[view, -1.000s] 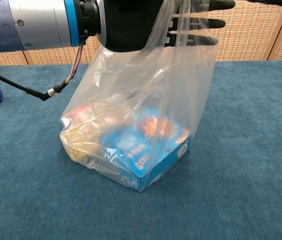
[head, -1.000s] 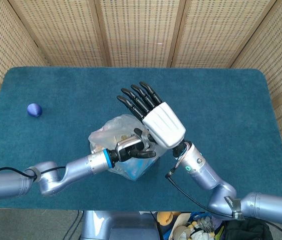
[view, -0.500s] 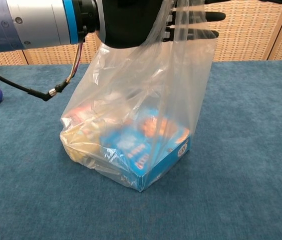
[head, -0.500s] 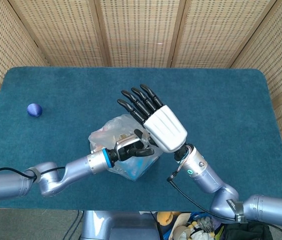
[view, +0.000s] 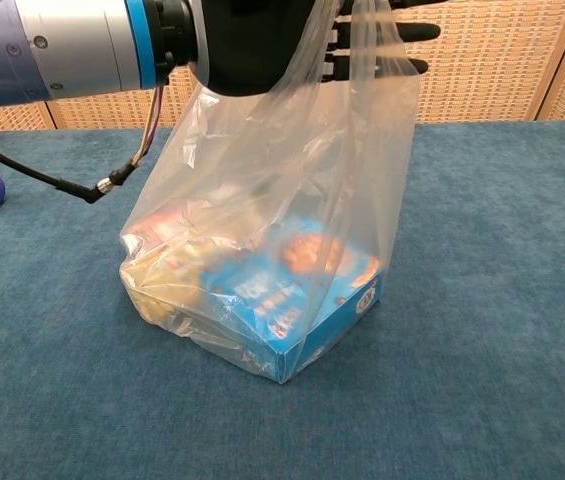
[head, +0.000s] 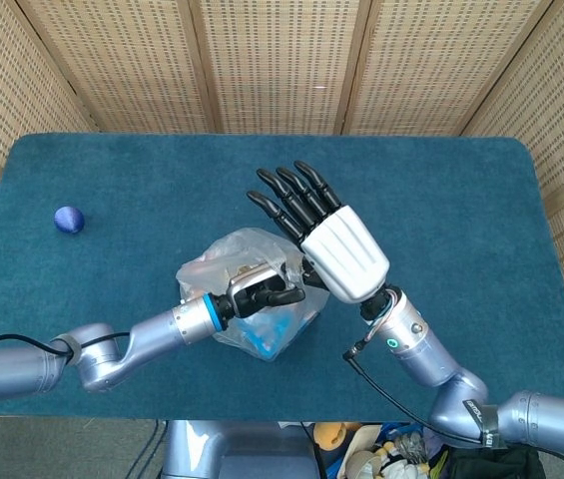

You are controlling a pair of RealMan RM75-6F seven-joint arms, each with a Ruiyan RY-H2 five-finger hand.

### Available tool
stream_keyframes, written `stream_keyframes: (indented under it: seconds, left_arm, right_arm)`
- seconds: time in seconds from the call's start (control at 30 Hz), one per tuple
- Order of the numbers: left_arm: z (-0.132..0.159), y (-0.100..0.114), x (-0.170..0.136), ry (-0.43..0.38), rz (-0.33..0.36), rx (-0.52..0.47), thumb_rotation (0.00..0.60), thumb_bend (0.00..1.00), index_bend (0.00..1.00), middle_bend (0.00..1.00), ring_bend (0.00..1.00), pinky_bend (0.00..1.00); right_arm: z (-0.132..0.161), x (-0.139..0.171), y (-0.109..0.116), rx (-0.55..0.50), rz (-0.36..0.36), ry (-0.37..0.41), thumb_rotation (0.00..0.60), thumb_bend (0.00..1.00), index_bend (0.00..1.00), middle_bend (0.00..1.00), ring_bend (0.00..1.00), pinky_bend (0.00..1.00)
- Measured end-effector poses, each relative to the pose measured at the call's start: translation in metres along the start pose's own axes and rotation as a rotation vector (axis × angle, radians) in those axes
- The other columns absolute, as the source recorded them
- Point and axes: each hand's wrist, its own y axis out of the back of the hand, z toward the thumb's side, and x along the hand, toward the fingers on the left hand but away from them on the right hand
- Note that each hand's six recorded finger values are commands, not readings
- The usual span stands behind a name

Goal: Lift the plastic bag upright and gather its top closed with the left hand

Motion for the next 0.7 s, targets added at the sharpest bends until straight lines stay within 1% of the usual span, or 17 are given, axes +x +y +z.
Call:
stream_keyframes:
  seconds: [0.37, 0.7]
  left_arm:
    - [0.004, 0.003, -0.003, -0.018, 0.013, 0.004, 0.27, 0.15, 0.0, 0.0, 0.0, 0.0]
    - [0.005, 0.007, -0.005, -0.026, 0.025, 0.0, 0.271, 0.15, 0.0, 0.0, 0.0, 0.0]
  right_arm:
    - [-0.01, 0.008, 0.005, 0.019, 0.011, -0.003, 0.6, 0.0, 0.0, 0.0, 0.0, 0.01]
    - [-0.02, 0.015, 0.019, 0.035, -0.003, -0.01, 0.6, 0.0, 0.0, 0.0, 0.0, 0.01]
